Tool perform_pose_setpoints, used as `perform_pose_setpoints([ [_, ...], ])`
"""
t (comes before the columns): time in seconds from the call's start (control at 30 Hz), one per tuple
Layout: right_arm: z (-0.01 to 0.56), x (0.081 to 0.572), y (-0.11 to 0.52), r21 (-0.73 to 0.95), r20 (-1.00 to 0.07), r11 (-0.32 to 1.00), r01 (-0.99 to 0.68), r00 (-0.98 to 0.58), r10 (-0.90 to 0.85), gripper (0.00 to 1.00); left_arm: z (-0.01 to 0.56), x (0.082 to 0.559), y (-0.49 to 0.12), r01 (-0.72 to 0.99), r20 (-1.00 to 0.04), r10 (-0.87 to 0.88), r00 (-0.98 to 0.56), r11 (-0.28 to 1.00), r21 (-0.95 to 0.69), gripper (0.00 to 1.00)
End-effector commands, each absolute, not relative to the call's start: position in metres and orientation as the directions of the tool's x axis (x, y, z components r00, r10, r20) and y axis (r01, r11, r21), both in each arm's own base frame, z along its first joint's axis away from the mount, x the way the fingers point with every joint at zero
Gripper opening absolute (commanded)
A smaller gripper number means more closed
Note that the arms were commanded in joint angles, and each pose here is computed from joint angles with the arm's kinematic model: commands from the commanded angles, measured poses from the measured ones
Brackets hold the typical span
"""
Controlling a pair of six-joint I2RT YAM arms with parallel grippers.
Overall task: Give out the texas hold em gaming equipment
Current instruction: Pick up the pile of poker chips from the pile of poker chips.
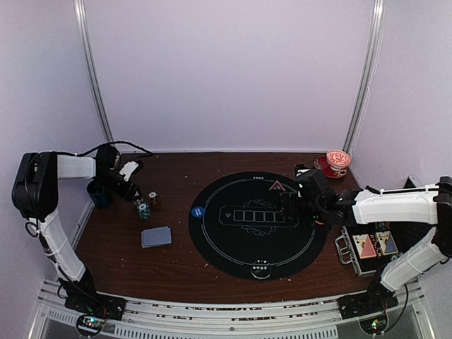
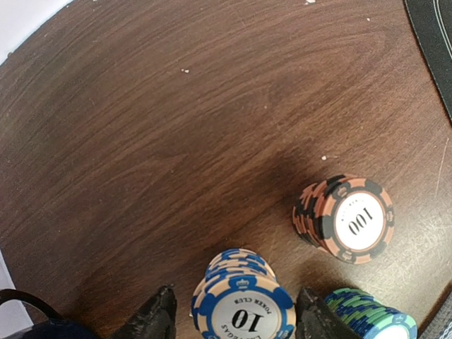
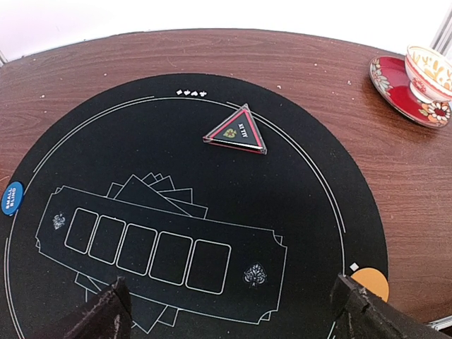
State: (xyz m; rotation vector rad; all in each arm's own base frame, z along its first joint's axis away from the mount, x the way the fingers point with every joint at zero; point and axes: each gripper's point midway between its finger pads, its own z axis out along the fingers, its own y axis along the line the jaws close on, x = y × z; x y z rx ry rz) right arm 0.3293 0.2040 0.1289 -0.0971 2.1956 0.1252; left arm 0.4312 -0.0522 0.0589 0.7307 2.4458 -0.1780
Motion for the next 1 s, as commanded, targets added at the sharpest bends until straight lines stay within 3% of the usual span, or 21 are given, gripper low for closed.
perform_pose_setpoints([
  [0.0, 0.137, 0.332, 0.203, 0.044, -0.821, 0.994, -0.101, -0.57, -0.022, 1.0, 0.06, 0.44, -0.049, 0.53, -0.586, 0.451, -0.674, 0.847, 0.043, 0.58],
  [0.57, 0.138, 0.332, 0.203, 0.04, -0.823, 0.994, -0.1, -0.568, -0.024, 1.0, 0.064, 0.438, -0.048, 0.525, -0.591, 0.45, -0.67, 0.85, 0.051, 0.29],
  [0.97, 0.137, 0.332, 0.202, 0.037, -0.823, 0.995, -0.094, -0.567, -0.023, 1.0, 0.104, 0.435, -0.053, 0.534, -0.658, 0.447, -0.606, 0.842, 0.079, 0.21],
])
